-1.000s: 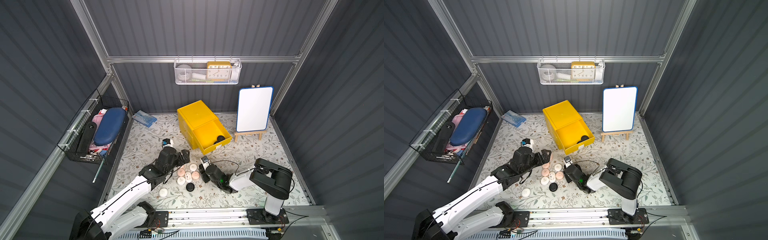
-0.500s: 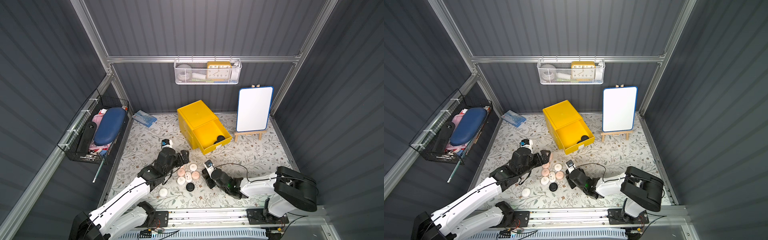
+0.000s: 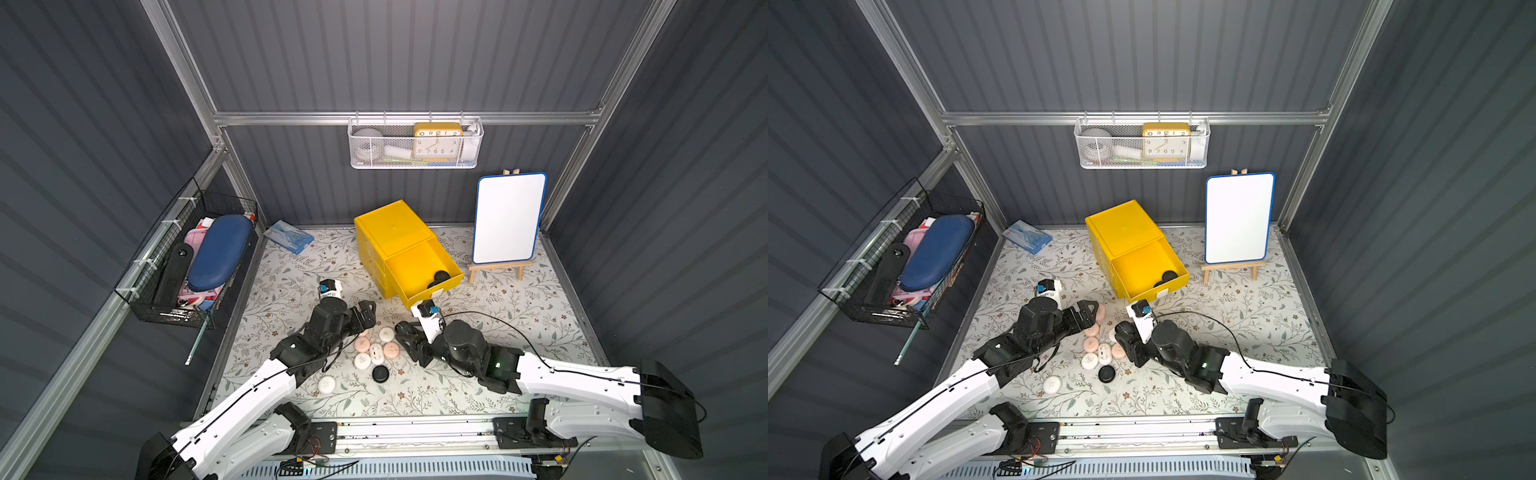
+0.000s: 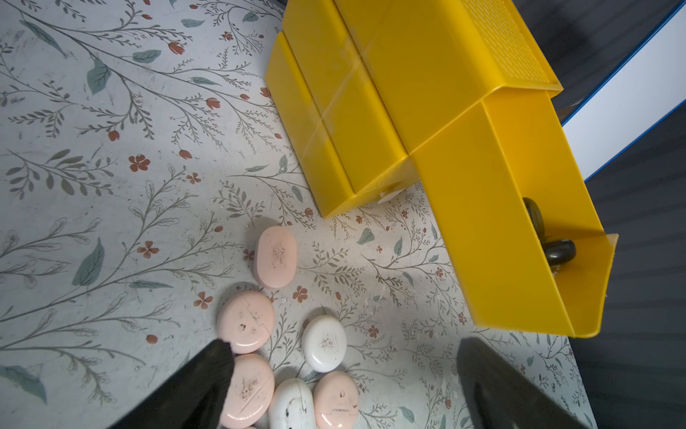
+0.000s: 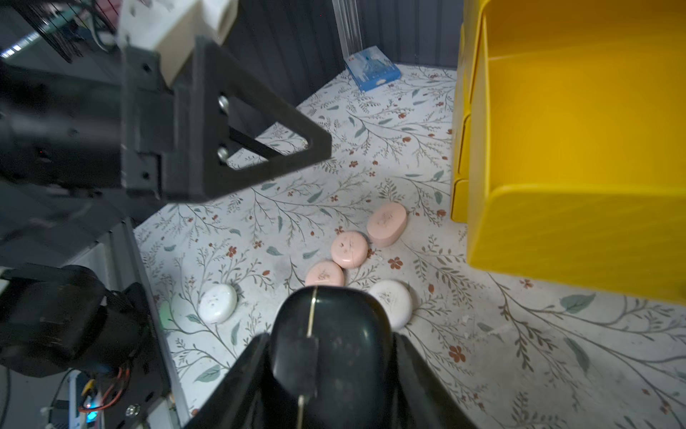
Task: Put the bluetooth earphones in the drawer according to color
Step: Place the bluetooth earphone in the drawer.
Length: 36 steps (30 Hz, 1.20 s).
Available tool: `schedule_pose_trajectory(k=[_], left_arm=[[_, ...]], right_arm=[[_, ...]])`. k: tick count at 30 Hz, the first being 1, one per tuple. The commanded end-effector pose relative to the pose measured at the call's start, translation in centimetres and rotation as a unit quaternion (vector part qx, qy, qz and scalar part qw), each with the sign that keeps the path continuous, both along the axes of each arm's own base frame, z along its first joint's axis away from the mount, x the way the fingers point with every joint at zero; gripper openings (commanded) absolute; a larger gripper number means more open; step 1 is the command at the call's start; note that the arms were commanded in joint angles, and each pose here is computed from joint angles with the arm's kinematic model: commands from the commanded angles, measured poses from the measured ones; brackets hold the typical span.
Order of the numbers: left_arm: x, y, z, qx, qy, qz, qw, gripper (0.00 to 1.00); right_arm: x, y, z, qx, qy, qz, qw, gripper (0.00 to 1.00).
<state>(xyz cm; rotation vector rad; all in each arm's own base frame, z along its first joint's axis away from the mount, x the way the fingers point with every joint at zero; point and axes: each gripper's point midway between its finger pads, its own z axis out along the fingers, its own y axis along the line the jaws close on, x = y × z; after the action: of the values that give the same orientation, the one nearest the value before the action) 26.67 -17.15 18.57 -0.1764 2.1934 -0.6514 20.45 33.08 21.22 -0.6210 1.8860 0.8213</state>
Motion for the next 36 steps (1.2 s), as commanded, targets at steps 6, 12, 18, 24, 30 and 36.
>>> schedule_pose_trajectory(k=[6,12,18,24,30,36], left_arm=[[-0.4,0.8,-0.6,0.005,0.010,0.011,1.000,0.99],[-0.4,0.6,-0.7,0.009,0.013,0.005,1.000,0.99],[-0.4,0.2,-1.2,0.016,0.022,-0.006,1.000,0.99],[-0.2,-0.7,-1.5,0.023,0.028,-0.028,0.999,0.99],[-1.5,-2.3,-2.3,0.012,0.049,-0.073,0.996,0.99],[-3.8,-3.0,-3.8,0.014,0.091,-0.103,0.990,0.99]], right_arm=[[3.1,-0.7,6.9,0.036,-0.001,-0.024,0.999,0.42],[9.1,-3.3,6.7,0.008,0.039,-0.103,0.994,0.42],[13.2,-5.9,5.7,-0.018,0.066,-0.150,0.986,0.51],[13.8,-7.1,6.4,-0.036,0.070,-0.163,0.983,0.92],[12.5,-9.5,7.7,-0.043,0.060,-0.182,0.980,0.99],[10.3,-13.5,7.6,-0.051,0.062,-0.237,0.968,0.99]])
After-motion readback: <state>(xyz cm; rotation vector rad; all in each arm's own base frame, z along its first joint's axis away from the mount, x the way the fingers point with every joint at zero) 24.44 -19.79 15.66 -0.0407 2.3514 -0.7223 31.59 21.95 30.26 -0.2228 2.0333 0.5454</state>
